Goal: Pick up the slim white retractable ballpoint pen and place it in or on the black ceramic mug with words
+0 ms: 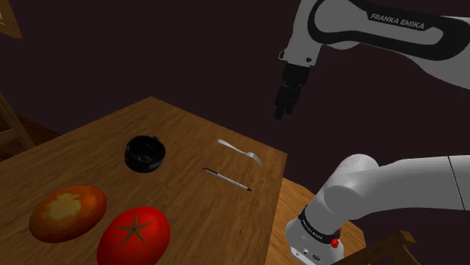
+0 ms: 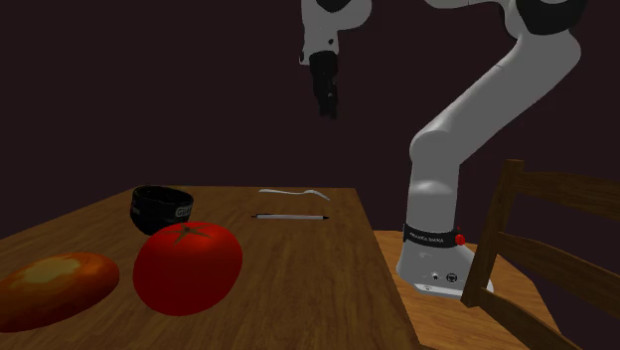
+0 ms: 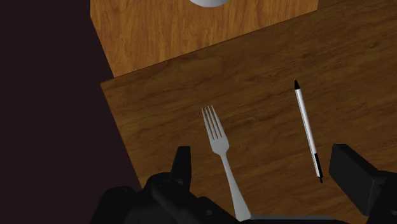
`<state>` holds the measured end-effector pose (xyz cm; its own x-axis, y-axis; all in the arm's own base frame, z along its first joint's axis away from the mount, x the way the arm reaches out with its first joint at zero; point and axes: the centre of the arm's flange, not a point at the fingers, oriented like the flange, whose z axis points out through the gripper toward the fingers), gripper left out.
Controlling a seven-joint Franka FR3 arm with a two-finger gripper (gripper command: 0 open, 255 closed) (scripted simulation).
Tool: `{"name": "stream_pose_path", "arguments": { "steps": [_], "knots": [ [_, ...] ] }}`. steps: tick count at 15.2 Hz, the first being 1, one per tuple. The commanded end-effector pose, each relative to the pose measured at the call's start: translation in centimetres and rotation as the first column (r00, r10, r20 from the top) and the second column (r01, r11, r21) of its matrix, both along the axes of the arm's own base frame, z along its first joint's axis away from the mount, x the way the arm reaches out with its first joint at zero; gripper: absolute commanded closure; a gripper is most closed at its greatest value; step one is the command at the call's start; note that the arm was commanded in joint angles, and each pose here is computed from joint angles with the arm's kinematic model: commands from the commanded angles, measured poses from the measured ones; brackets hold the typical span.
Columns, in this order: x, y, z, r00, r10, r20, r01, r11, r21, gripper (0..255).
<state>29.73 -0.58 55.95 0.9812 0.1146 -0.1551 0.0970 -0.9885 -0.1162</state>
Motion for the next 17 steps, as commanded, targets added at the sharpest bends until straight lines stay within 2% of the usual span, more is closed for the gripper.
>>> {"name": "stream_pose_path", "arguments": {
  "steps": [1, 5, 9, 13, 17],
  "knots": [
    [0.0, 0.0, 0.0, 1.0, 0.0, 0.0, 0.0, 1.0, 0.0, 0],
    [-0.4, 5.4, -3.2, 0.997, 0.065, 0.037, -0.062, 0.995, -0.077, 0],
    [-1.0, 10.5, -6.8, 0.989, 0.132, 0.068, -0.12, 0.98, -0.156, 0],
    [-1.8, 15.3, -10.8, 0.975, 0.201, 0.094, -0.174, 0.956, -0.235, 0],
    [-2.7, 19.7, -15.2, 0.956, 0.27, 0.114, -0.223, 0.923, -0.314, 0]
  ]
}}
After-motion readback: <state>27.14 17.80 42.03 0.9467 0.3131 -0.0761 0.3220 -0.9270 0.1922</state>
